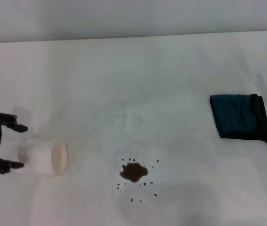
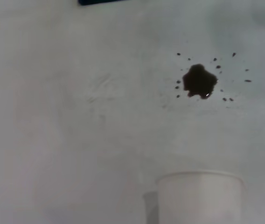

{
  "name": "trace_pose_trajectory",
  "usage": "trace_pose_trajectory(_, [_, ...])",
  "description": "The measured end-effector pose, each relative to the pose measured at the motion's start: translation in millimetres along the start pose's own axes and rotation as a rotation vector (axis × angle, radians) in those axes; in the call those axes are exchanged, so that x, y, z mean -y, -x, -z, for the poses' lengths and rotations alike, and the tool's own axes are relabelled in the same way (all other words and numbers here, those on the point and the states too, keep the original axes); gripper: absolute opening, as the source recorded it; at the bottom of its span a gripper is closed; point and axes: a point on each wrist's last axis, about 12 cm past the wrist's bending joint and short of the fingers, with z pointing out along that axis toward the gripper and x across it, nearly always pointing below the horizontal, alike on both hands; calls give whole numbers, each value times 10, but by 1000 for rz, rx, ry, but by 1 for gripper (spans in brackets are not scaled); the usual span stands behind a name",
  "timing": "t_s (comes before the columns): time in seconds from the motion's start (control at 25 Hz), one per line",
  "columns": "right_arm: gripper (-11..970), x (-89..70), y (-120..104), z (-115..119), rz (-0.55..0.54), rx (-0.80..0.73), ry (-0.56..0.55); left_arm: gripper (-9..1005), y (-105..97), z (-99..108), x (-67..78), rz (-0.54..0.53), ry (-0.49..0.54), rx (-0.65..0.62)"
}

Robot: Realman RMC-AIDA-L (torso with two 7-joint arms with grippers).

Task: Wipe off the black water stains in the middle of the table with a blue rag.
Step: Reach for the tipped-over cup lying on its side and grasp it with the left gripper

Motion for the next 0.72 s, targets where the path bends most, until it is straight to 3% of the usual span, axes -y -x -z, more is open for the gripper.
trace_pose_trajectory(0.72, [871,34,6,88,8,7,8,787,-124,-382,130,36,-21,38])
